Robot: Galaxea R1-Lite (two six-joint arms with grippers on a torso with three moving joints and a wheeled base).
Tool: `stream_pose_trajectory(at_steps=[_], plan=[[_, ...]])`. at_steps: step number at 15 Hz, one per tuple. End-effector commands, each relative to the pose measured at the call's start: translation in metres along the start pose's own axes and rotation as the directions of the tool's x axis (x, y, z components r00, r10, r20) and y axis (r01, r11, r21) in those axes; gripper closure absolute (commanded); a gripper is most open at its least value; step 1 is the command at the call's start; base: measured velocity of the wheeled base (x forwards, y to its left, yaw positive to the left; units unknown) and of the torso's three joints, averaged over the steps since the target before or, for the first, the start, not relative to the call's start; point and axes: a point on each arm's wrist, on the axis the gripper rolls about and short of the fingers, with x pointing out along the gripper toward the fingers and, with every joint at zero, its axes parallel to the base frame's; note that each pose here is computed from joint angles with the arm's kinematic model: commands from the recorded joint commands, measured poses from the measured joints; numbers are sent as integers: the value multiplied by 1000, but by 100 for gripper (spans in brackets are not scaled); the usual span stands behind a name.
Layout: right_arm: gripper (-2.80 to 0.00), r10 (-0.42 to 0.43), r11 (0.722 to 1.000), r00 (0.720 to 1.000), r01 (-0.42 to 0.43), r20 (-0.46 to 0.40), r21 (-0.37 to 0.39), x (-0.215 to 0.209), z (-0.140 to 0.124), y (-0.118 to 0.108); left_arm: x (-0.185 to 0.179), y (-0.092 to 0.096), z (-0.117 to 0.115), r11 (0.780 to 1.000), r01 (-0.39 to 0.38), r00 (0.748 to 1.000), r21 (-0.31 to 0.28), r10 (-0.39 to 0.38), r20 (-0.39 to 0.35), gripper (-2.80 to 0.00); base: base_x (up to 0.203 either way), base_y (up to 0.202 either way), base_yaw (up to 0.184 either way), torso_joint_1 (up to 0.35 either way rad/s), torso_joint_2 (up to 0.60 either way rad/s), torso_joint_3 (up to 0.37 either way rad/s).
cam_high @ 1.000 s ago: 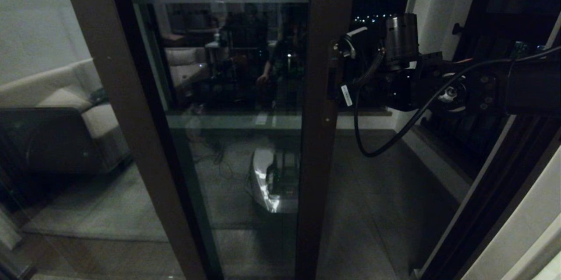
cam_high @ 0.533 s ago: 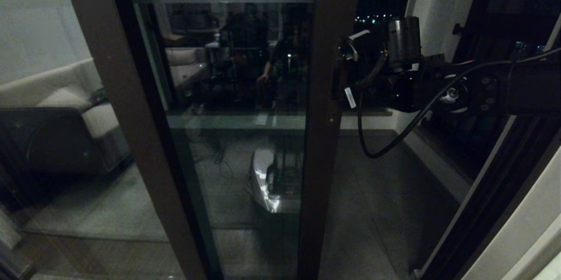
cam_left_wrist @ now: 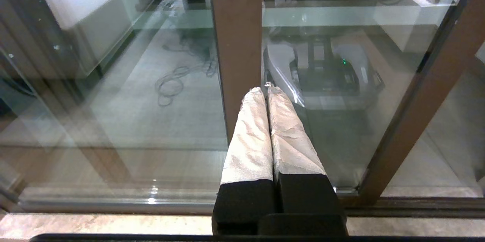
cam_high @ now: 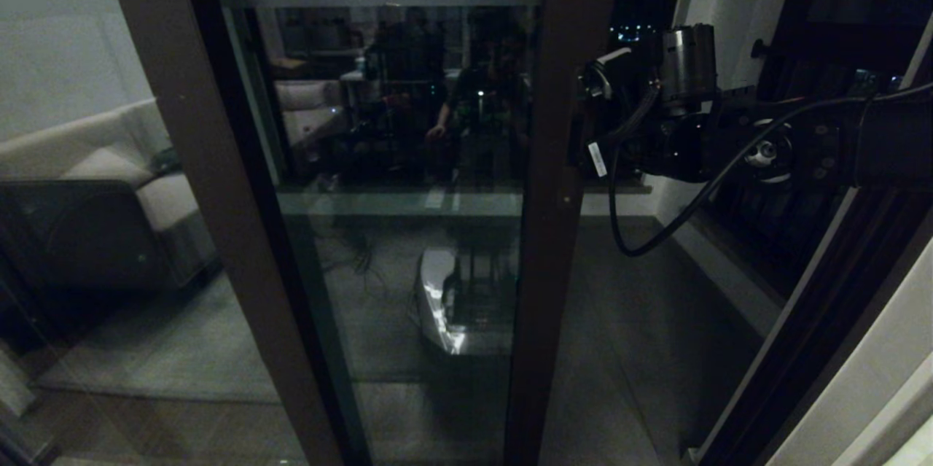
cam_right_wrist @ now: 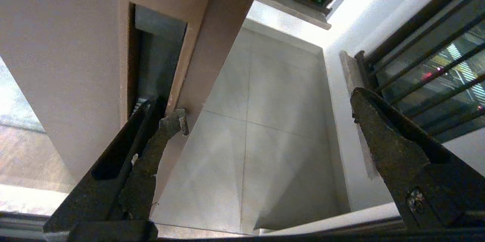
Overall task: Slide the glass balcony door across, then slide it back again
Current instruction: Close the slid door
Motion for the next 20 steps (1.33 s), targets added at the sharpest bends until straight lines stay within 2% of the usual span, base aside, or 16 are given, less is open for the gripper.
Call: stream_pose_trajectory(at_steps=[1, 20], plan=[[-280, -18, 1000, 1000, 18, -2, 5, 3, -1, -6, 0, 0, 0, 1000, -1, 1000, 0, 1, 0, 0, 0, 0, 0, 0, 0, 0], [-280, -110, 993, 992, 112, -59, 24, 20, -17, -45, 0, 0, 0, 1000, -1, 1000, 0, 1, 0, 0, 0, 0, 0, 0, 0, 0]])
